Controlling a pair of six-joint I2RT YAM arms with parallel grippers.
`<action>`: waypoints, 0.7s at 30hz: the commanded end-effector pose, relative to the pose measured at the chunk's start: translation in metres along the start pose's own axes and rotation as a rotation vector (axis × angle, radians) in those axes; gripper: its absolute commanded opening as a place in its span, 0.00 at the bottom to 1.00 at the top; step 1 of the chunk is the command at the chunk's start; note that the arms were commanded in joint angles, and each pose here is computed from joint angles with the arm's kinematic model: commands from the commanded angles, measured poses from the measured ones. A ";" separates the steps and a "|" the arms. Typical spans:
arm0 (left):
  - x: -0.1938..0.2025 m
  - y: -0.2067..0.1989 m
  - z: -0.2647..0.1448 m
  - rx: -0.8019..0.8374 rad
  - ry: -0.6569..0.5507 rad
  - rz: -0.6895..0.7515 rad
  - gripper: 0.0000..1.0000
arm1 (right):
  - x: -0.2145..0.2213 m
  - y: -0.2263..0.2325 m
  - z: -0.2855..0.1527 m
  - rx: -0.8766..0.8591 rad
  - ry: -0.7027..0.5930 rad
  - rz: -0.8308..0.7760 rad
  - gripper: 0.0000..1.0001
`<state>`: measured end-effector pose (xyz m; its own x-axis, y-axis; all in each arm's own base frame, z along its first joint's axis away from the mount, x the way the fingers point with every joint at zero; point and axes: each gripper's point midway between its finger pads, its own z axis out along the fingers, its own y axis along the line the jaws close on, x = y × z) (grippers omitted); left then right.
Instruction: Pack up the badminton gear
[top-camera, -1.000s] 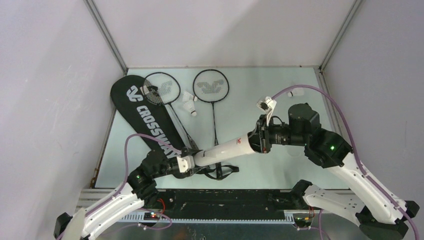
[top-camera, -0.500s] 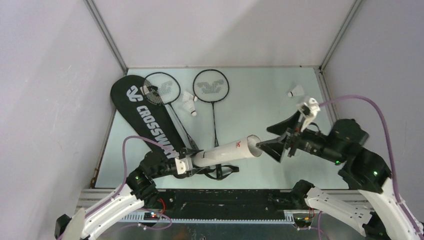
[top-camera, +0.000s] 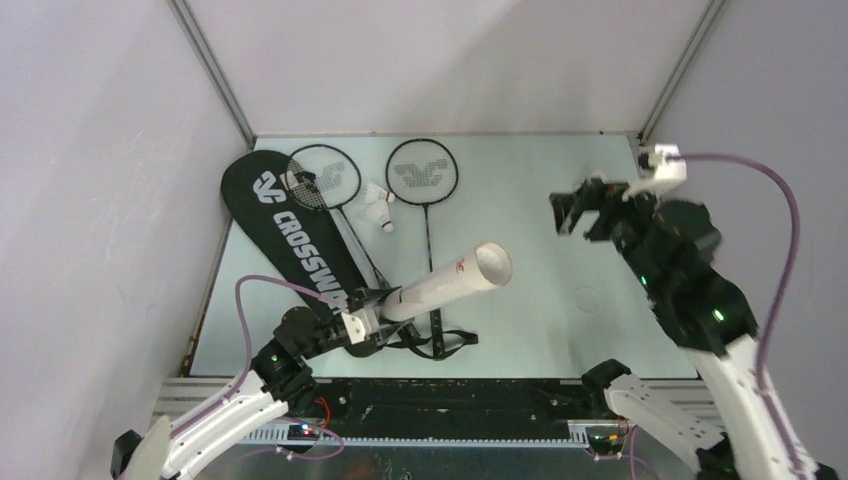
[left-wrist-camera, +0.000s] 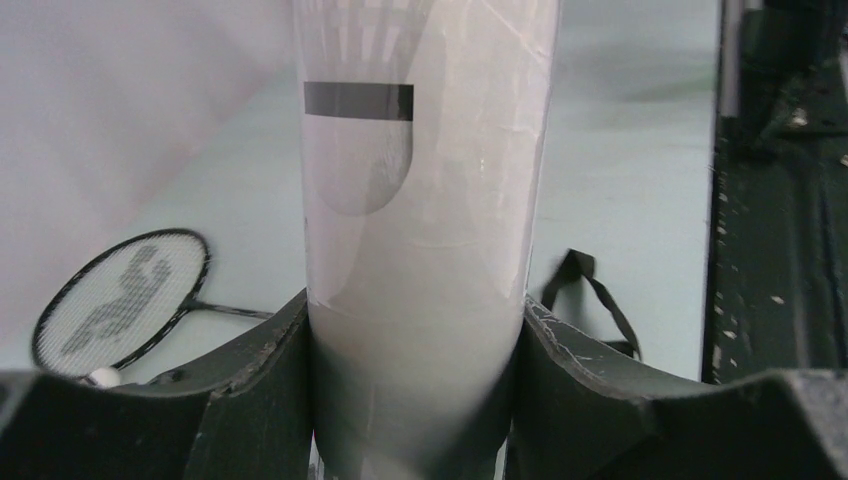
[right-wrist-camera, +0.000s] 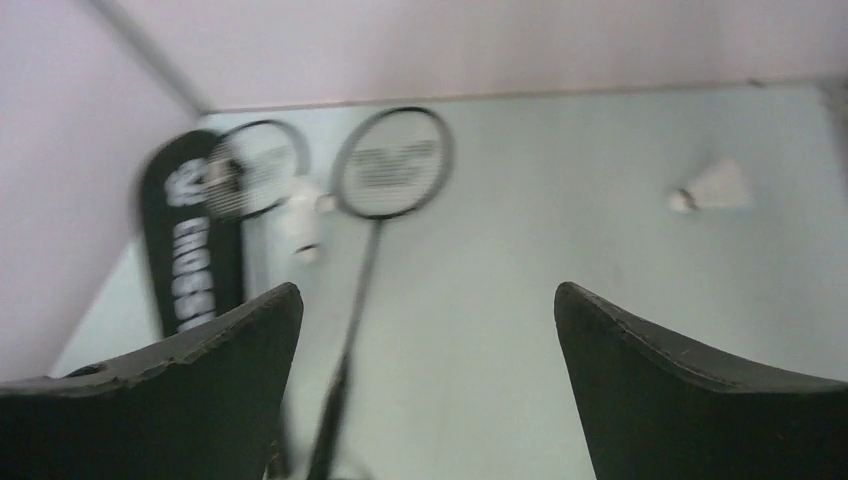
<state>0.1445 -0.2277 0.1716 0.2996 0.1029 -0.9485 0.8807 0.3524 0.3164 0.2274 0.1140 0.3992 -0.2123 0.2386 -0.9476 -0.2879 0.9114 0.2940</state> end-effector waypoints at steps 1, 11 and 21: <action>-0.039 0.046 -0.003 -0.247 -0.150 -0.041 0.22 | 0.002 -0.082 0.071 0.225 0.068 0.094 0.99; -0.046 0.075 -0.007 -0.401 -0.167 -0.073 0.23 | 0.044 -0.299 0.222 0.501 0.272 0.237 0.99; -0.030 0.076 -0.001 -0.399 -0.089 -0.057 0.23 | 0.113 -0.399 0.312 0.525 0.392 0.275 0.96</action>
<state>0.1975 -0.2052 0.1907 0.2291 0.0531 -0.9720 0.7255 0.6564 0.2069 0.5889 -0.1166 0.1284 -0.5689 0.4574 -0.6835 0.3500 0.8867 0.3021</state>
